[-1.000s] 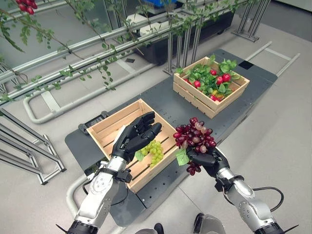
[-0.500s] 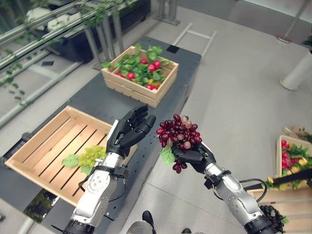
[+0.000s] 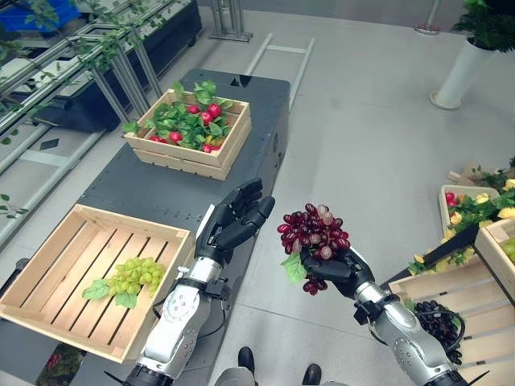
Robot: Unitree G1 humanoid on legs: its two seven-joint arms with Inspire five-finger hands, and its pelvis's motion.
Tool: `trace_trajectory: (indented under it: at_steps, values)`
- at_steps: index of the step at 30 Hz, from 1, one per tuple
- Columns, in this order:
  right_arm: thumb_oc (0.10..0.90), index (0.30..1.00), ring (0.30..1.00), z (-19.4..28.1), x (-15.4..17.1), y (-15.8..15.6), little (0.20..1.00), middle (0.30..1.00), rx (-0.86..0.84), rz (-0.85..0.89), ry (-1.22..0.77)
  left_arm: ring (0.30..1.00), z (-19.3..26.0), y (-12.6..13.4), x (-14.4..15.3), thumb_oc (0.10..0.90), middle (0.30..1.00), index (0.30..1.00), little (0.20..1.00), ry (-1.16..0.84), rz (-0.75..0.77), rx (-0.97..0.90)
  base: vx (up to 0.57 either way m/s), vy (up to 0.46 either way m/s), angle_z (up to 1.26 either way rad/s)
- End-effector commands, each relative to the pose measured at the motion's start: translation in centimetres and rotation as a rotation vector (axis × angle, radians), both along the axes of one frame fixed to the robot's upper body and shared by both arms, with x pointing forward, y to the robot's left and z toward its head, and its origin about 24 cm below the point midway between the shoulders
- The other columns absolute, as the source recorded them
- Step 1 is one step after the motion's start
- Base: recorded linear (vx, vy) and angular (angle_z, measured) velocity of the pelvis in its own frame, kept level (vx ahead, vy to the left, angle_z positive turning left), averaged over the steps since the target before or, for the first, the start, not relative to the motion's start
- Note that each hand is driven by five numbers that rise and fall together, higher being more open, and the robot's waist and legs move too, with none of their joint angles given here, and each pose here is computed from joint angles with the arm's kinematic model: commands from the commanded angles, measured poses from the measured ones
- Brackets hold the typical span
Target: Pick up the fruits from the basket on one side to the basket on the other side
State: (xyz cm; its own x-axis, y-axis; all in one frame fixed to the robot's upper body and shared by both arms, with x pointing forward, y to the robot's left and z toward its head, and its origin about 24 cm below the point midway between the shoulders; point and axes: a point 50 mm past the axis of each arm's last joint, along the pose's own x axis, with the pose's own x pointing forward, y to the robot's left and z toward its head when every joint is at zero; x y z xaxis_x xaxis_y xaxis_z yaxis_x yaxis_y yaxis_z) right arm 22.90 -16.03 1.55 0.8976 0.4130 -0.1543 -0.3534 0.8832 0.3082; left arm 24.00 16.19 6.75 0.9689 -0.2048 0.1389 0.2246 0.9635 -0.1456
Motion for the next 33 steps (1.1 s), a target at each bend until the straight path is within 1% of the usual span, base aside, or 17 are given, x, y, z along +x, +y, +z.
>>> trace_trajectory:
  at_steps: [1, 7, 11, 17, 23, 26, 28, 33]
  values:
    - [0.400, 0.300, 0.300, 7.4, 2.3, 0.8, 0.300, 0.300, 0.139, 0.033, -0.366, 0.900, 5.0, 0.7, 0.7, 0.800, 0.900, 0.900, 0.900, -0.300, -0.010, -0.063, -0.02, 0.070, -0.70]
    - [0.400, 0.300, 0.300, 7.6, 2.5, 1.8, 0.300, 0.300, 0.181, 0.029, -0.351, 0.900, 5.3, 0.9, 0.7, 0.800, 0.900, 0.900, 0.900, -0.306, -0.031, -0.103, 0.03, 0.164, -0.40]
    - [0.400, 0.300, 0.300, 7.2, 2.5, 2.2, 0.300, 0.300, 0.218, -0.028, -0.327, 0.900, 5.2, 0.2, 1.1, 0.800, 0.900, 0.900, 0.900, -0.289, -0.081, -0.130, 0.06, 0.292, -0.24]
    - [0.400, 0.300, 0.300, 6.6, 2.3, 1.6, 0.300, 0.300, 0.256, -0.075, -0.310, 0.900, 5.2, -0.1, 0.9, 0.800, 0.900, 0.900, 0.900, -0.289, -0.152, -0.094, -0.02, 0.268, -0.22]
    - [0.400, 0.300, 0.300, 6.2, 2.0, 1.2, 0.300, 0.300, 0.248, -0.111, -0.310, 0.900, 5.0, -1.0, 0.9, 0.800, 0.900, 0.900, 0.900, -0.279, -0.218, -0.064, -0.03, 0.211, -0.24]
    - [0.400, 0.300, 0.300, 6.2, 1.9, 1.3, 0.300, 0.300, 0.255, -0.091, -0.309, 0.900, 5.0, -1.0, 1.0, 0.800, 0.900, 0.900, 0.900, -0.271, -0.215, -0.053, -0.04, 0.128, -0.43]
    - [0.400, 0.300, 0.300, 6.2, 1.9, 1.3, 0.300, 0.300, 0.251, -0.049, -0.311, 0.900, 5.1, -0.5, 1.0, 0.800, 0.900, 0.900, 0.900, -0.277, -0.189, -0.038, -0.10, 0.055, -0.91]
    - [0.400, 0.300, 0.300, 6.4, 2.3, 1.2, 0.300, 0.300, 0.223, -0.005, -0.332, 0.900, 5.4, 0.1, 0.9, 0.800, 0.900, 0.900, 0.900, -0.294, -0.144, -0.053, -0.10, -0.007, -0.82]
